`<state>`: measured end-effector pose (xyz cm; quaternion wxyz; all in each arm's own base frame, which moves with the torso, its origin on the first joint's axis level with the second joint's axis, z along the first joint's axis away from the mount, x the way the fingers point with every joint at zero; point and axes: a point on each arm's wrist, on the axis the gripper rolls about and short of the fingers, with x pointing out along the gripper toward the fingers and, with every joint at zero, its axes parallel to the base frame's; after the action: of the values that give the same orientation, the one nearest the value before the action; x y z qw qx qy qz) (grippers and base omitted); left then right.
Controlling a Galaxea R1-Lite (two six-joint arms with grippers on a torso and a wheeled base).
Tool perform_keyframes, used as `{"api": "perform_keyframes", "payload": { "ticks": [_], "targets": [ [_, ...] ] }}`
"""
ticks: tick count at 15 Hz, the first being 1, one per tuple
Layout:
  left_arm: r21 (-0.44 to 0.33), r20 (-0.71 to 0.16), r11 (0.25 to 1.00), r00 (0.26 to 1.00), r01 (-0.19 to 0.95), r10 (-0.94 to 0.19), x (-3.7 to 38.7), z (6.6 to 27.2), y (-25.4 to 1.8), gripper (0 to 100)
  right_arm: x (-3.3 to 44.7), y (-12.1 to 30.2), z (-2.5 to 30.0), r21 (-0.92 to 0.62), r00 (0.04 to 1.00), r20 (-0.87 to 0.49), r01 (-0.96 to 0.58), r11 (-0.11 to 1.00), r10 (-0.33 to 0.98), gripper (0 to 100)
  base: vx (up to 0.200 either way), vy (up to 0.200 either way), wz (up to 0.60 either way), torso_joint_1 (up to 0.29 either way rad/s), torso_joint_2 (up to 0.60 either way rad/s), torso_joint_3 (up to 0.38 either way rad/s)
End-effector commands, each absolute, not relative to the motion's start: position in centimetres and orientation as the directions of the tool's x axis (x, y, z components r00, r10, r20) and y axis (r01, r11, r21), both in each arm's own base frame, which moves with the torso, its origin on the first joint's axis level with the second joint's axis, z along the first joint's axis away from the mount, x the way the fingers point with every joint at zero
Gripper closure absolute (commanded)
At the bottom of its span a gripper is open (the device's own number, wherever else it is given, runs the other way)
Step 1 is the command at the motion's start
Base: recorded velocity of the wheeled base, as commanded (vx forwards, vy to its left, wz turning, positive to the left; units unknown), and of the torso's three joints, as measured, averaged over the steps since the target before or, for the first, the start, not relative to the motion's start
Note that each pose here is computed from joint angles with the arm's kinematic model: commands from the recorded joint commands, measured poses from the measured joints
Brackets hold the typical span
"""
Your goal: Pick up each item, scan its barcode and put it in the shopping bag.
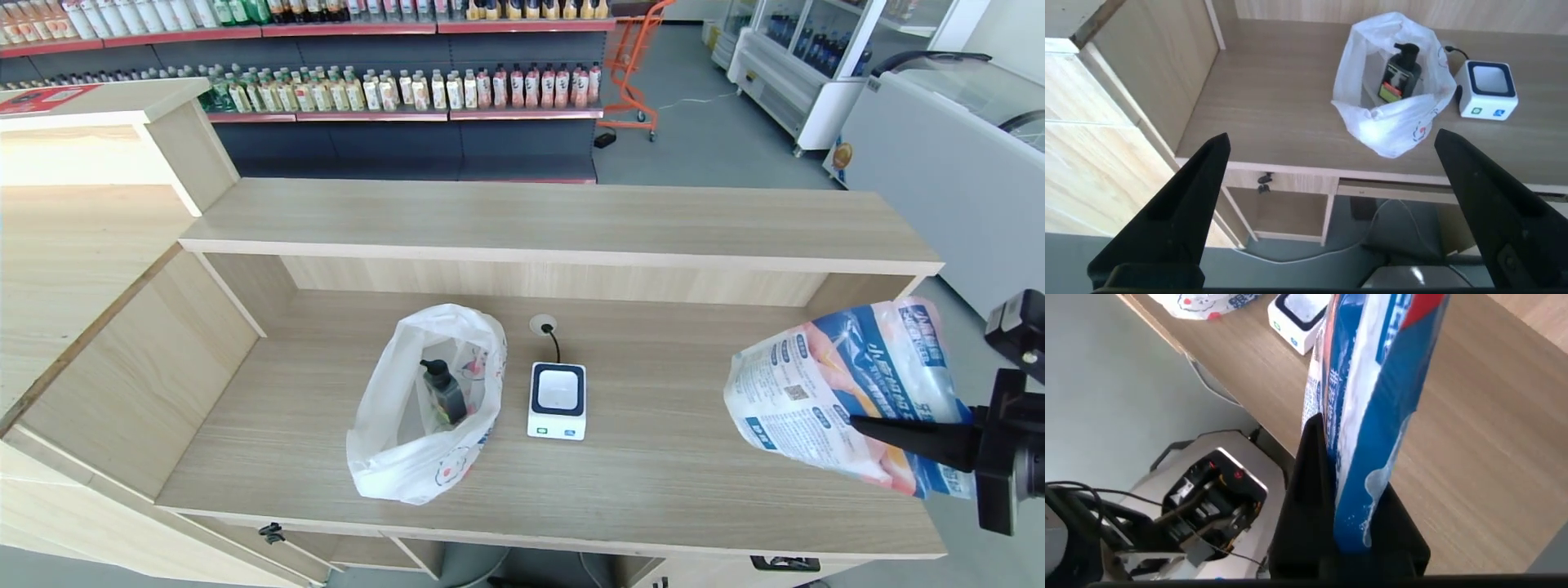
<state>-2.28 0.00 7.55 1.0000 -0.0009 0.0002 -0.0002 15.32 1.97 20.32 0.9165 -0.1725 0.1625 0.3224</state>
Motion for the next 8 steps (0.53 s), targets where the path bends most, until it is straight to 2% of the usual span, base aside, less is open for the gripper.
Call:
{"api": "perform_keyframes", "payload": {
  "ticks": [1,6,8],
  "targets": [
    [0.002,0.000,1.000,1.000,0.002,-0.002,-2.3,7.5,0.0,0,15.7,1.6,20.2,-0.156,0.747,-0.419,-0.620,0.769,0.517,100,0.000,0.200,0.00,0.002,0.00,0.002],
    [0.003,0.000,1.000,1.000,0.002,-0.002,-2.3,7.5,0.0,0,16.8,0.8,19.3,-0.088,0.748,-0.457,-0.576,0.813,0.481,100,0.000,0.200,0.00,0.002,0.00,0.000],
    [0.000,0.000,1.000,1.000,0.002,-0.002,-2.3,7.5,0.0,0,17.2,0.8,19.1,-0.086,0.746,-0.464,-0.575,0.814,0.478,100,0.000,0.000,0.00,0.000,0.00,0.000]
  ]
}}
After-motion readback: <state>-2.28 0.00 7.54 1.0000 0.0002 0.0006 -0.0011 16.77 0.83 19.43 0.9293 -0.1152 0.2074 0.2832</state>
